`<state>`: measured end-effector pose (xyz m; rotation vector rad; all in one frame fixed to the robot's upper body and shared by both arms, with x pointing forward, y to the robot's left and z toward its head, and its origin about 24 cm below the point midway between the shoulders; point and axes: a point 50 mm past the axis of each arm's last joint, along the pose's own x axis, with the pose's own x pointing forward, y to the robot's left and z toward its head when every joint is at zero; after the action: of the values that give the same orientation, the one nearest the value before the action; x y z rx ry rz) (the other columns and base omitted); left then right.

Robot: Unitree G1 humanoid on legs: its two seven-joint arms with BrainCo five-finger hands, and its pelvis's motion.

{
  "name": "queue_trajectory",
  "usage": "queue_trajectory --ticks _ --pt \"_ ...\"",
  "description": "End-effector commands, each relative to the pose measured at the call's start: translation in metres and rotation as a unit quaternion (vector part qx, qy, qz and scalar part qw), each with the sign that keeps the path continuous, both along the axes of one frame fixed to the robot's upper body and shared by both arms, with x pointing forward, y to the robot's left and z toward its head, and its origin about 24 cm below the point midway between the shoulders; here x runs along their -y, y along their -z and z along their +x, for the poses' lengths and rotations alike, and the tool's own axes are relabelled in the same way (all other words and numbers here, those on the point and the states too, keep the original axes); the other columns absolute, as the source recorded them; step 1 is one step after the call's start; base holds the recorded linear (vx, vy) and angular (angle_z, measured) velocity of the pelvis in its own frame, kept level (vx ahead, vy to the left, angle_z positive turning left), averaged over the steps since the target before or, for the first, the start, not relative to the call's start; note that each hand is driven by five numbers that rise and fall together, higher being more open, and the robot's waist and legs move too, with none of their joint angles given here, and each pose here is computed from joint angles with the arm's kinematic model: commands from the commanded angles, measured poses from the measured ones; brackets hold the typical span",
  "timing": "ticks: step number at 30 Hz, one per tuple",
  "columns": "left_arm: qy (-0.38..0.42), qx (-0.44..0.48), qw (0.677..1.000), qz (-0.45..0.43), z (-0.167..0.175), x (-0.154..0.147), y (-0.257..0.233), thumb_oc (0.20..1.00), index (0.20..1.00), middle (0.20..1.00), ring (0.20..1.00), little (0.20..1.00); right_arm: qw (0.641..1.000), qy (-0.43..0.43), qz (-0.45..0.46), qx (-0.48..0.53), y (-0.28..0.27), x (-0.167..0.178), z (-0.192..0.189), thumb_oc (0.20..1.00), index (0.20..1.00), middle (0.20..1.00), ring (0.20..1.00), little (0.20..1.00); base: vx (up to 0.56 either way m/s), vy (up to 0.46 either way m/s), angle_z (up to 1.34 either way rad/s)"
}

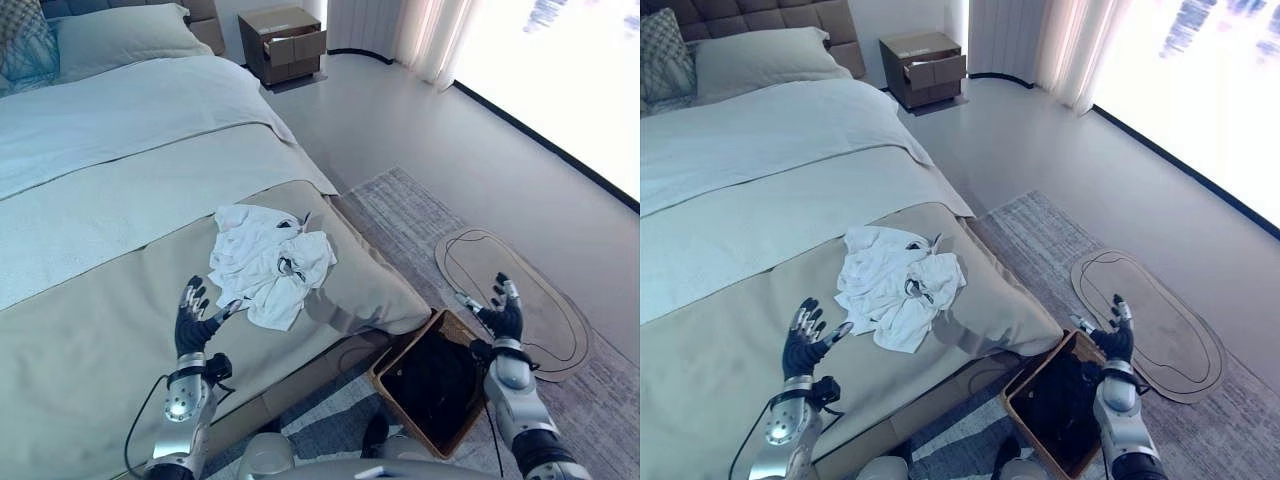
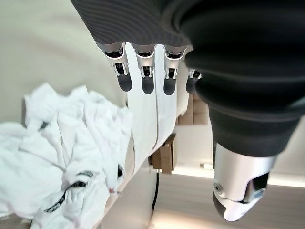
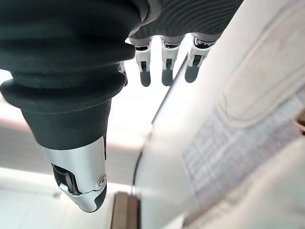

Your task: Pick up clothes into the bucket

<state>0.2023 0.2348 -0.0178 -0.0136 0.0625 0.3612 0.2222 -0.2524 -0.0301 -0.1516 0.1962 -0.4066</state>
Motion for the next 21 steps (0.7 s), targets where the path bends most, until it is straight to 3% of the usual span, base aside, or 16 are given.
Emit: queue_trajectory --ticks 1,15,21 --pt "0.008 0.044 0.998 0.035 0.007 -0.007 -0.018 1.000 1.000 1.000 1.000 1.000 0.996 -0.011 -0.022 0.081 -0.031 0.002 0.014 1.000 1.000 1.000 1.000 1.000 0.06 0.120 0.22" --pt "-0.029 0.072 0.995 0.055 0.008 -0.019 -0.030 1.000 1.000 1.000 1.000 1.000 0.997 -0.019 -0.022 0.071 -0.029 -0.009 0.022 1.000 1.000 1.000 1.000 1.000 0.09 0.216 -0.28" --pt "-0.017 0.063 0.994 0.093 0.020 -0.020 -0.031 1.000 1.000 1.000 1.000 1.000 0.996 -0.015 -0.004 0.086 -0.033 -0.008 0.024 1.000 1.000 1.000 1.000 1.000 0.02 -0.009 -0.09"
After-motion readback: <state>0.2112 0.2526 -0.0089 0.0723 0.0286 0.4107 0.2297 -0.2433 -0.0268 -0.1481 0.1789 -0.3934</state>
